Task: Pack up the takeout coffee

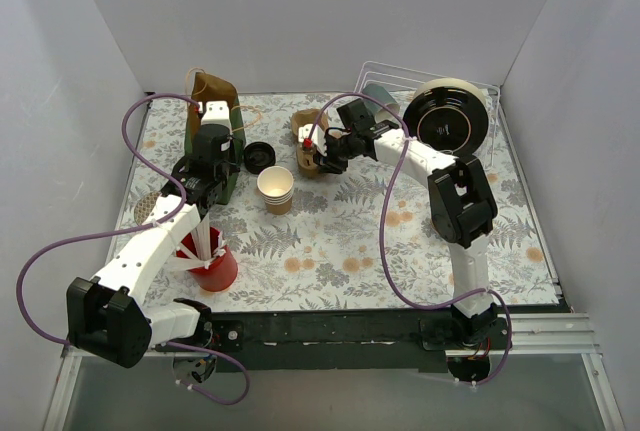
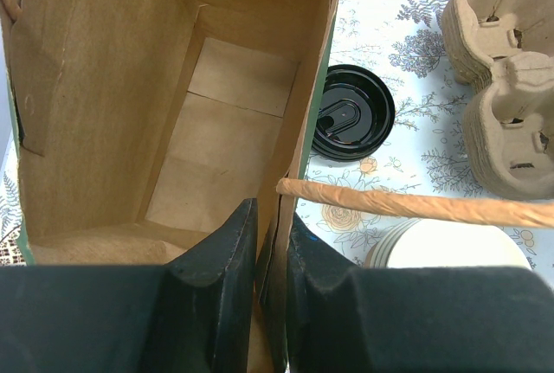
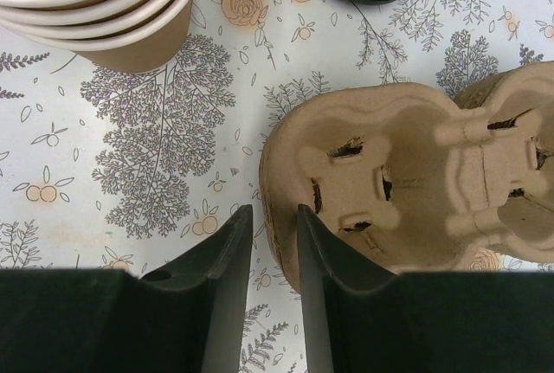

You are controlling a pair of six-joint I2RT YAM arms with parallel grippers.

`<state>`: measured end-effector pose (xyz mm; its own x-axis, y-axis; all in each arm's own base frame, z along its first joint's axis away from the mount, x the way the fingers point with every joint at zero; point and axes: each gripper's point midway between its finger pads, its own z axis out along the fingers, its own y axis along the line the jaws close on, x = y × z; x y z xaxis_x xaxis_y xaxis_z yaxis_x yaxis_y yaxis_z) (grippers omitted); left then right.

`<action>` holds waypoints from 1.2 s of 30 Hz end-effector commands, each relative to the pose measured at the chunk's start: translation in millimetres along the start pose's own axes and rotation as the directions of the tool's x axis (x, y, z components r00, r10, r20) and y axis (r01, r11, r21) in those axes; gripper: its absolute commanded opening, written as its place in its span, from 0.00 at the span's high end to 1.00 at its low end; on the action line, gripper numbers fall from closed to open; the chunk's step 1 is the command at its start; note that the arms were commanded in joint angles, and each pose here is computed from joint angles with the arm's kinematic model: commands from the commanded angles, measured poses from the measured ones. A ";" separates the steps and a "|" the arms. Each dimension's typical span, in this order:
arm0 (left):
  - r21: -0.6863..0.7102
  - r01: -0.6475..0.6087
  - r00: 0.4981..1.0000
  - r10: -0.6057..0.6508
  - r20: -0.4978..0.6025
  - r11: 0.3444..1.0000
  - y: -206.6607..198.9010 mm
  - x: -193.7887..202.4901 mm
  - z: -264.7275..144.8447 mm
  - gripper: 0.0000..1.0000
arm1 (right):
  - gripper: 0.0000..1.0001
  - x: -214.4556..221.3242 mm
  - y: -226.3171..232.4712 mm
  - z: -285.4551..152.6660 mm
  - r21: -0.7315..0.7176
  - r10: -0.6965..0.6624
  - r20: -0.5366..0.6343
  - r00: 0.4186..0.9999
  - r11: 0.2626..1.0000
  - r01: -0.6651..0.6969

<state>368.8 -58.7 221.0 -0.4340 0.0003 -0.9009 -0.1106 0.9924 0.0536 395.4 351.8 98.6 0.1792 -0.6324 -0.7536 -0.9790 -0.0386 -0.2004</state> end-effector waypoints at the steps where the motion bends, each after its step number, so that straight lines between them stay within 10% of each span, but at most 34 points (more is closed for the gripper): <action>1: -0.023 -0.029 0.997 0.028 -0.068 0.999 6.1 23.0 1.2 0.85 | 0.65 -7.8 -8.5 -0.6 0.014 -0.006 0.014 1.000 1.000 0.006; 22: -0.023 -0.029 0.998 0.028 -0.065 0.999 6.1 22.0 1.2 0.85 | 0.85 -4.9 -12.3 2.6 0.020 0.006 0.008 1.000 1.000 -0.006; 36: -0.023 -0.029 0.998 0.027 -0.064 0.999 5.7 20.7 1.6 0.85 | 0.73 -21.0 -43.0 -24.8 0.260 -0.010 0.022 1.000 0.966 0.004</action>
<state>368.7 -58.6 220.7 -0.4346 0.0005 -0.9006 -0.1105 0.9924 0.0539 413.7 348.7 98.5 0.1440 -0.6466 -0.7491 -0.9664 0.0708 -0.2469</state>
